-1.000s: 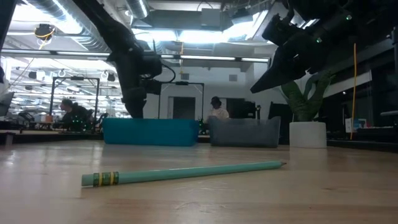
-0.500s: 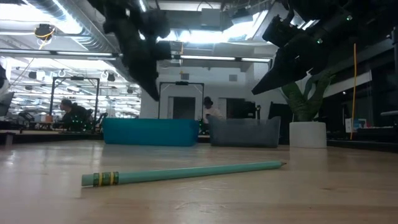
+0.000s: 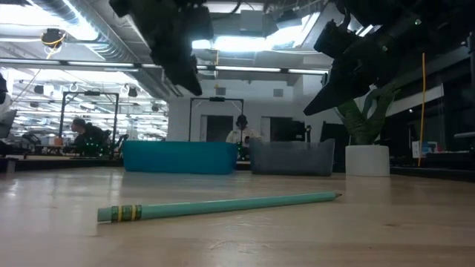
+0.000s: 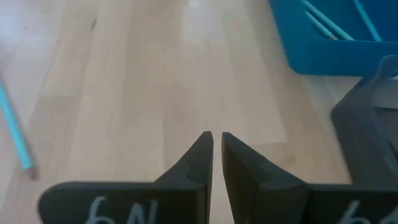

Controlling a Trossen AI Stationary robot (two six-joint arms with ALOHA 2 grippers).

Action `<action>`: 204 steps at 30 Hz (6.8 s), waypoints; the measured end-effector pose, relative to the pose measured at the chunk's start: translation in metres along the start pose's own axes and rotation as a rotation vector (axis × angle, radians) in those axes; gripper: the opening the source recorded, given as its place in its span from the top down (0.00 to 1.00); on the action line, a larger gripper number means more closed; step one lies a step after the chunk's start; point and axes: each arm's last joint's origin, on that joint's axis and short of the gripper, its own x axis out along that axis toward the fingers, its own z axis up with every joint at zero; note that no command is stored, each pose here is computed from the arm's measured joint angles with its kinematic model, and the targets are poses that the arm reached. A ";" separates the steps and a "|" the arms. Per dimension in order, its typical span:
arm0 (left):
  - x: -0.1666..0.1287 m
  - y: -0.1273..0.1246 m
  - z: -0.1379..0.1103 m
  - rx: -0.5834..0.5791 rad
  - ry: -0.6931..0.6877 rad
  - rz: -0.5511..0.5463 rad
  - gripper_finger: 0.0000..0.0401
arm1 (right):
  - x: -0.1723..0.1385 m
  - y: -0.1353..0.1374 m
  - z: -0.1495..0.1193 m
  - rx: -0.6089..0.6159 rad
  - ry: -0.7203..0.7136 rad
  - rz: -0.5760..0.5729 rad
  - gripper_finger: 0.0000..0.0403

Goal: Sort pens & pencils
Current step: Put the light green pencil into the blue bin

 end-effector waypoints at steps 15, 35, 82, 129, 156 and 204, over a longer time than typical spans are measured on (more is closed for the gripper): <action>0.021 -0.093 -0.001 0.003 -0.106 0.064 0.91 | -0.001 0.004 -0.002 -0.014 0.016 0.056 0.91; 0.058 -0.147 -0.016 -0.140 -0.130 -0.012 0.92 | -0.005 0.024 -0.005 -0.091 0.029 0.116 0.91; 0.131 -0.208 0.010 -0.154 0.111 0.048 0.92 | -0.010 0.043 -0.007 -0.113 0.026 0.204 0.91; 0.166 -0.203 -0.011 -0.276 0.317 -0.026 0.77 | -0.010 0.043 -0.007 -0.118 0.029 0.202 0.91; 0.176 -0.199 -0.017 -0.282 0.361 -0.013 0.77 | -0.010 0.044 -0.006 -0.109 0.016 0.219 0.91; 0.161 -0.165 -0.005 -0.014 0.359 0.131 0.99 | -0.010 0.044 -0.007 -0.113 0.031 0.221 0.91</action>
